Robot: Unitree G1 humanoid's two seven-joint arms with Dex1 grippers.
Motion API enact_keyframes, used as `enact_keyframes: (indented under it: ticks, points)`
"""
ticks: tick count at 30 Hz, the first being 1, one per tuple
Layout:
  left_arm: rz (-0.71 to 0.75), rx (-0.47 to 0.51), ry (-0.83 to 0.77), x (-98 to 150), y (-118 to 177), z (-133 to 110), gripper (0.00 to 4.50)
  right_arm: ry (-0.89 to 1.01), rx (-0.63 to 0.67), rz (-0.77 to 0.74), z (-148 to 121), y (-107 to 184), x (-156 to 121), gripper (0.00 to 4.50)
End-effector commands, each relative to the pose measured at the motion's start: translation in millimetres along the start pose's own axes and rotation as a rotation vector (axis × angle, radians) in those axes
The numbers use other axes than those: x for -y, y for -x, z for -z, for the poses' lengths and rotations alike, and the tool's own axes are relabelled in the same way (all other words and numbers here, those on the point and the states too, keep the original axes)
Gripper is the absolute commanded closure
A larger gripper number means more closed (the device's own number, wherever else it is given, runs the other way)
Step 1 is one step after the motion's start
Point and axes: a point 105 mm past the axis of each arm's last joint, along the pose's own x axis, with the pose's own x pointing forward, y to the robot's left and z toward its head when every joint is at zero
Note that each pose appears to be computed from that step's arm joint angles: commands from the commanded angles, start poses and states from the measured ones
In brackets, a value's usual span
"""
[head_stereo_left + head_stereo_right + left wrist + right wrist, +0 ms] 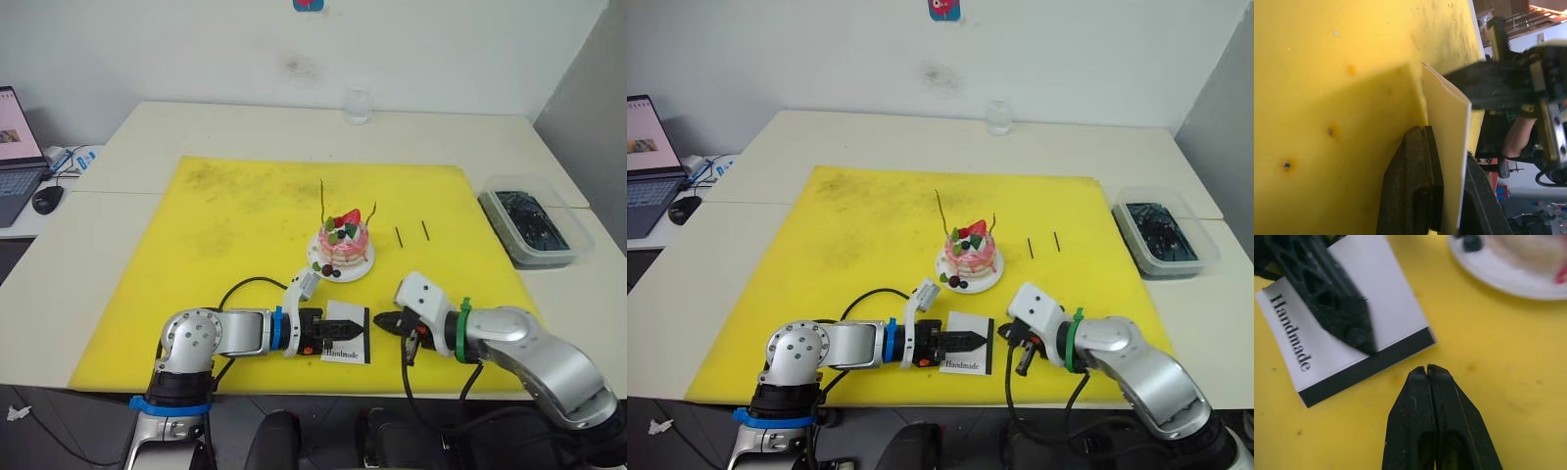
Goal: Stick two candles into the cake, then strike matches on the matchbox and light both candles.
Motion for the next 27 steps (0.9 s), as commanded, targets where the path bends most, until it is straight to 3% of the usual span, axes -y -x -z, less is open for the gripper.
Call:
enact_keyframes:
  ticks: [1, 2, 5, 14, 27]
  points:
    - [0.08, 0.029, -0.055, 19, 14, -7, 4.47, 0.046, 0.086, 0.065, -18, 17, 7, 4.5]
    - [0.102, 0.039, -0.061, 23, 17, -9, 4.47, 0.045, 0.1, 0.091, -20, 20, 11, 4.5]
    - [0.178, 0.084, -0.099, 39, 33, -17, 4.5, 0.014, 0.186, 0.226, -31, 26, 30, 3.9]
    - [0.24, 0.11, -0.027, 37, 67, -7, 4.5, 0.044, 0.309, 0.448, -48, 19, 60, 0.69]
    - [0.269, 0.134, 0.014, 35, 74, -9, 4.5, -0.005, 0.329, 0.573, -34, 0, 77, 0.69]
